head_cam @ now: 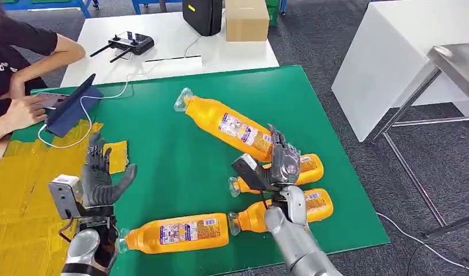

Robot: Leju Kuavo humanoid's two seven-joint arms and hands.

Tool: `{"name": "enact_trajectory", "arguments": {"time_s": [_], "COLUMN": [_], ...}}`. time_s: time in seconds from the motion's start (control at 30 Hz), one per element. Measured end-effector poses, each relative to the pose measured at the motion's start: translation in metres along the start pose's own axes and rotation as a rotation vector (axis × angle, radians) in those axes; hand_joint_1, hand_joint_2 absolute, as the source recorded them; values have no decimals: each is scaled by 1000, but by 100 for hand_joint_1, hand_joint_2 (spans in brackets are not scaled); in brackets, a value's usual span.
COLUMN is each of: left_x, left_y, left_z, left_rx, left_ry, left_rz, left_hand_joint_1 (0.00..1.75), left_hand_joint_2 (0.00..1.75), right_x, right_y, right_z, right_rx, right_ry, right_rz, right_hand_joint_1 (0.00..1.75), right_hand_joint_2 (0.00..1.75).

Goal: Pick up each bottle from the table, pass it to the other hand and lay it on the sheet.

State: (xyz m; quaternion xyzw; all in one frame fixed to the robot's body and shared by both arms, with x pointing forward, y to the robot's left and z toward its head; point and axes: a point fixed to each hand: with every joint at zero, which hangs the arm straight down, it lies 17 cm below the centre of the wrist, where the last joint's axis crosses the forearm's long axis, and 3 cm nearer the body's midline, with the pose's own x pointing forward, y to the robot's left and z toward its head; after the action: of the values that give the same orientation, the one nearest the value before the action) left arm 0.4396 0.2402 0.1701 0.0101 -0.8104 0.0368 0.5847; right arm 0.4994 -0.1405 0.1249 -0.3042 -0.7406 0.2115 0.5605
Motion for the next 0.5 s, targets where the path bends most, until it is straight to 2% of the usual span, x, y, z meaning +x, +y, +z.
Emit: {"name": "enact_trajectory", "arguments": {"time_s": [0.1, 0.2, 0.3, 0.5], "left_x": [10, 15, 13, 2], "left_y": [-34, -59, -82, -104], "left_z": [7, 14, 21, 28], "left_rx": [-165, -280, -367, -419], "left_ry": [4, 31, 81, 127], "left_rz": [235, 393, 519, 540], "left_hand_joint_1": [0, 0, 0, 0], "left_hand_joint_2": [175, 175, 175, 175], "right_x": [12, 35, 64, 92], "right_y": [24, 42, 56, 70], "right_z": [6, 12, 18, 25], "right_rx": [109, 182, 232, 276], "right_ry": [0, -31, -81, -127], "right_rz": [-234, -377, -418, -437], "right_hand_joint_1": [175, 175, 175, 175], "right_hand_joint_2": [175, 175, 175, 175]}}
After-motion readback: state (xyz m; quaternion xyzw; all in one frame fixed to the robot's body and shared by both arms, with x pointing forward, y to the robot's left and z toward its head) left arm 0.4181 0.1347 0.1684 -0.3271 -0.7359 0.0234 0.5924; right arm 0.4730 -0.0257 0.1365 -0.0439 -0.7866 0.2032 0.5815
